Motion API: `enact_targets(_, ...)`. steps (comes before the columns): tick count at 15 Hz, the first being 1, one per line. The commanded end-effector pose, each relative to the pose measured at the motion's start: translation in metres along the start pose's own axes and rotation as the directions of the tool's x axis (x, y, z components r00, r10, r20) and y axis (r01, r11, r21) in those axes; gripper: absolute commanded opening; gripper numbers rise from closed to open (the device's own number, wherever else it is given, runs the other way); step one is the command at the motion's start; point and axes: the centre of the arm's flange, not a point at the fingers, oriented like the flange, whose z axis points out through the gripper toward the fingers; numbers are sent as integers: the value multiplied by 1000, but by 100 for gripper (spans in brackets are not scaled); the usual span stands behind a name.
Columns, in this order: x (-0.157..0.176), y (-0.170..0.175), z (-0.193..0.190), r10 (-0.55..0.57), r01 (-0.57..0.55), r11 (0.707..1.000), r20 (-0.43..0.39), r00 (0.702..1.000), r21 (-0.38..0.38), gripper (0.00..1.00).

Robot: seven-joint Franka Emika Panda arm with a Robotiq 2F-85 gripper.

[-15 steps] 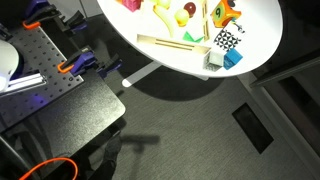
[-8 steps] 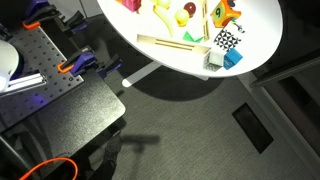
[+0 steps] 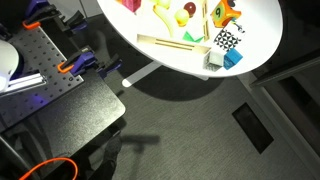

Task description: Remove the block from the wooden tray

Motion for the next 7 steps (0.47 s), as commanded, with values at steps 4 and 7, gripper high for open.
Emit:
enact_targets(4, -2, 0, -9, 37, -37, 999, 29, 999, -20, 100)
enact_targets(7, -2, 1, -11, 41, -40, 999, 29, 999, -21, 100)
